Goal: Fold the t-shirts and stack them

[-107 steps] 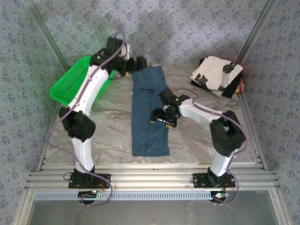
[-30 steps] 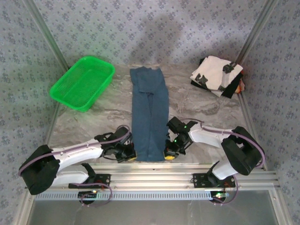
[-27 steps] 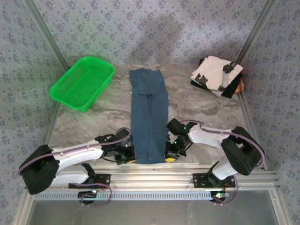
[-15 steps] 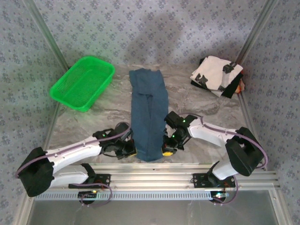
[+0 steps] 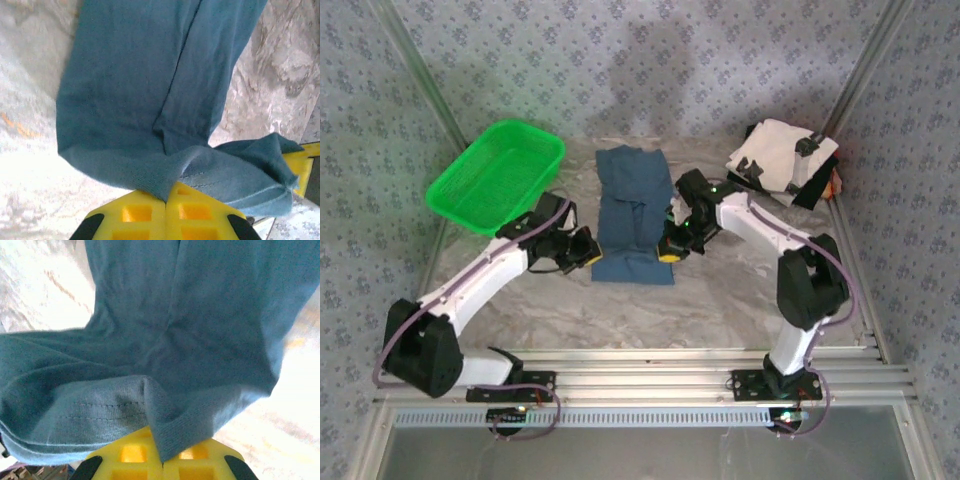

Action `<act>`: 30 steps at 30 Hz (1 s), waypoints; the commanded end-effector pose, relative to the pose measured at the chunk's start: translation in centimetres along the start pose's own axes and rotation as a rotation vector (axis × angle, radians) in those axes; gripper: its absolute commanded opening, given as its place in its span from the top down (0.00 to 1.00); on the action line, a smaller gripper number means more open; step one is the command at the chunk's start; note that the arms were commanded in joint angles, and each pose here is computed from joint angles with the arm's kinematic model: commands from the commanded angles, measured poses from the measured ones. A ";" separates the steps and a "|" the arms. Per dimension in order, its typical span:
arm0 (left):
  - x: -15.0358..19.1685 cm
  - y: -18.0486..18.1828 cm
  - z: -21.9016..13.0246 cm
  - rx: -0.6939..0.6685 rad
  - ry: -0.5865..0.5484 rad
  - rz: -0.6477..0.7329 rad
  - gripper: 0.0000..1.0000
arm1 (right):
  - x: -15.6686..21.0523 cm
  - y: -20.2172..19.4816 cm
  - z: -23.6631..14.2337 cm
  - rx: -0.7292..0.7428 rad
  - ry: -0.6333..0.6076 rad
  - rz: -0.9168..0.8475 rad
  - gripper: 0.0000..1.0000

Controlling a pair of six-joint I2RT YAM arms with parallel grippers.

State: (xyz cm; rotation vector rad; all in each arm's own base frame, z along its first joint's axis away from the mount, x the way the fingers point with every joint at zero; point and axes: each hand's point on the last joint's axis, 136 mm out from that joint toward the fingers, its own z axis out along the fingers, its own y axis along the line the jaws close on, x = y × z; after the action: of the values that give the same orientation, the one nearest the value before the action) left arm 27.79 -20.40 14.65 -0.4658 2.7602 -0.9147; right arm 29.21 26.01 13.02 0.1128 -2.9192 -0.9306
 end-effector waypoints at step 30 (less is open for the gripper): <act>-14.3 -0.4 8.4 -0.011 0.048 0.067 1.00 | -14.5 -6.9 1.0 0.017 -0.051 0.085 0.99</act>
State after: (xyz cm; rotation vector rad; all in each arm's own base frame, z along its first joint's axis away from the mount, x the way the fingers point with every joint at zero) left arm 42.17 -20.90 9.83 -0.3618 2.8256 -0.9071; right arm 42.67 22.92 8.44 -0.0007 -2.9634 -0.8840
